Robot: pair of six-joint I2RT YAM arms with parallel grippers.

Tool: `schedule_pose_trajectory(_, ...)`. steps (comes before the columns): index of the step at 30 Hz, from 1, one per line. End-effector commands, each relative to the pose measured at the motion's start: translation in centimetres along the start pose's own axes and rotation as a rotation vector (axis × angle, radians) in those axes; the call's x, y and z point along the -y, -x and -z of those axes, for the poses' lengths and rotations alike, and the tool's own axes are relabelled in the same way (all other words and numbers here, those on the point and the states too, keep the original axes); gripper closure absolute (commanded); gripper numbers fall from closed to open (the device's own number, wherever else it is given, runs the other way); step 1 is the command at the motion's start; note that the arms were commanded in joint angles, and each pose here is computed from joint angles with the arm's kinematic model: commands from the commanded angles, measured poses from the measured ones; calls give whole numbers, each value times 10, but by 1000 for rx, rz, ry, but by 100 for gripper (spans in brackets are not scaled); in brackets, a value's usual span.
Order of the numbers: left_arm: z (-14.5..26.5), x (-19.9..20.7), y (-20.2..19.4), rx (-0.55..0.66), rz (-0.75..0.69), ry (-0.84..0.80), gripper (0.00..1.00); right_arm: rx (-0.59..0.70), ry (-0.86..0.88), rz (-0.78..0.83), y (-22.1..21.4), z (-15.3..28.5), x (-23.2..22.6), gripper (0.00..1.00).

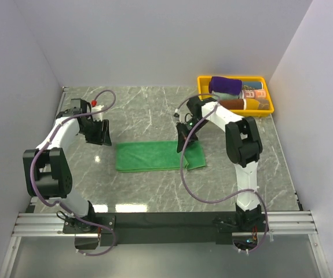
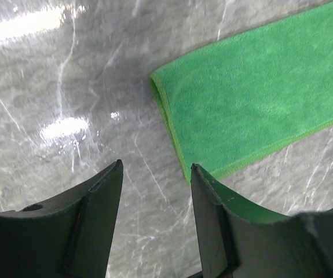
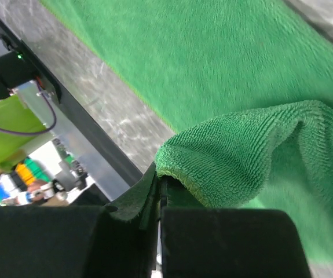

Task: Roll the towels
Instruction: Fold the towel

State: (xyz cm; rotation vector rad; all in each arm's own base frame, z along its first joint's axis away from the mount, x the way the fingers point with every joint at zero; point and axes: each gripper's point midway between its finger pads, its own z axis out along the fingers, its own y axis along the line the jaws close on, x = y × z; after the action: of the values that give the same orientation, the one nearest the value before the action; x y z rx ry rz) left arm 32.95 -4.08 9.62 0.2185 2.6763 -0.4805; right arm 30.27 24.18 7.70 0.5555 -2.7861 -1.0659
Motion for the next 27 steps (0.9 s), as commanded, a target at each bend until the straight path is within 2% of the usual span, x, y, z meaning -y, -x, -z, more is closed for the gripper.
schedule_pose_trajectory(1, 19, 6, 10, 43, -1, -9, 44, 42, 74, -11, 17, -3, -22, 100)
schedule_pose_trajectory(9, 15, 4, 5, 27, 13, -13, 43, 61, 82, -17, 35, -13, -26, 100)
schedule_pose_trajectory(19, 13, 8, 10, 33, -11, -54, 44, 17, 82, -30, 35, -34, -23, 99)
schedule_pose_trajectory(21, 17, 15, 9, 56, -32, -77, 47, 14, 96, -4, 36, -33, -29, 90)
schedule_pose_trajectory(22, 20, 16, 12, 82, -54, -83, 47, 11, 100, 4, 34, -29, -33, 80)
schedule_pose_trajectory(24, 28, 26, 10, 116, -88, -113, 52, 29, 103, 50, 36, -16, -37, 69)
schedule_pose_trajectory(26, 27, 36, 4, 108, -129, -138, 56, 44, 103, 105, 33, 5, -43, 64)
schedule_pose_trajectory(27, 24, 40, -1, 88, -146, -145, 61, 64, 99, 119, 35, 15, -42, 64)
